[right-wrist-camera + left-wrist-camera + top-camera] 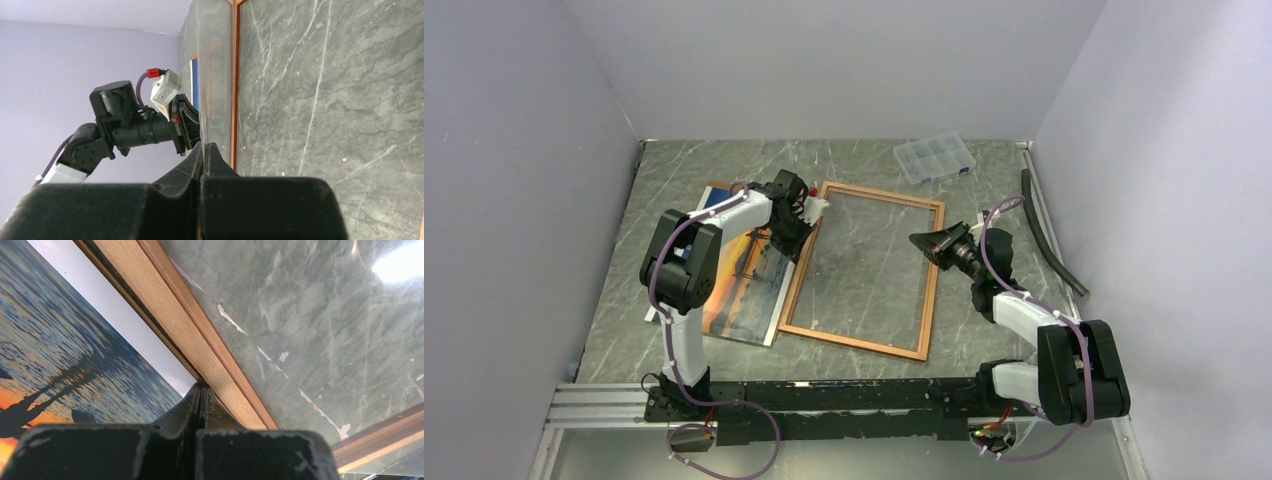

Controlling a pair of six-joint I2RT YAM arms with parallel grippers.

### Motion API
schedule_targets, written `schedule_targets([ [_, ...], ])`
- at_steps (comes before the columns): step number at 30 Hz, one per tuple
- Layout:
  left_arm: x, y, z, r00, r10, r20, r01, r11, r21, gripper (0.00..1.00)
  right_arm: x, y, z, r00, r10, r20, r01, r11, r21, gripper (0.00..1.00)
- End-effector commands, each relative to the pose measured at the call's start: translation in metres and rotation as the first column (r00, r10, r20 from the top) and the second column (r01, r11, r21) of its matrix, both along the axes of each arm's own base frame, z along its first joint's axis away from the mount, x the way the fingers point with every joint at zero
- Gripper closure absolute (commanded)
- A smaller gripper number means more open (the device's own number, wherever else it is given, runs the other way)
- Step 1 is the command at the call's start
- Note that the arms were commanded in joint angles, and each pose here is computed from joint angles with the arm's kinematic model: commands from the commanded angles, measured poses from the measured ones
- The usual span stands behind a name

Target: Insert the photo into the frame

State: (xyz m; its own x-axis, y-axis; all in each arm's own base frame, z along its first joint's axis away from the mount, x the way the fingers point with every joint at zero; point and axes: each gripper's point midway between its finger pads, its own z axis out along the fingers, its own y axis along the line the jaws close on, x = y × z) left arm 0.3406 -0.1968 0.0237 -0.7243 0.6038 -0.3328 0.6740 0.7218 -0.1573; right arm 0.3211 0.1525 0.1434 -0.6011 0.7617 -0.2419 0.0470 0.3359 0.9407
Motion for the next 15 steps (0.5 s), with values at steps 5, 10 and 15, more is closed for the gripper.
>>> schedule_targets([
  [5,-0.0011,-0.0191,0.0168,0.999,-0.032,0.036,0.035,0.996,-0.083,0.97,0.0080,0.0041,0.0382,0.994,0.021,0.110,-0.023,1.000,0.017,1.00],
  [10,-0.0003,-0.0198,0.0171,0.999,-0.030,0.036,0.033,0.996,-0.087,0.97,0.0101,0.0042,0.0391,0.994,0.014,0.105,-0.017,0.999,0.028,1.00],
  [15,-0.0005,-0.0200,0.0164,0.999,-0.030,0.036,0.033,0.996,-0.085,0.97,0.0128,0.0034,0.0386,0.995,0.003,0.101,-0.005,1.000,0.021,1.00],
])
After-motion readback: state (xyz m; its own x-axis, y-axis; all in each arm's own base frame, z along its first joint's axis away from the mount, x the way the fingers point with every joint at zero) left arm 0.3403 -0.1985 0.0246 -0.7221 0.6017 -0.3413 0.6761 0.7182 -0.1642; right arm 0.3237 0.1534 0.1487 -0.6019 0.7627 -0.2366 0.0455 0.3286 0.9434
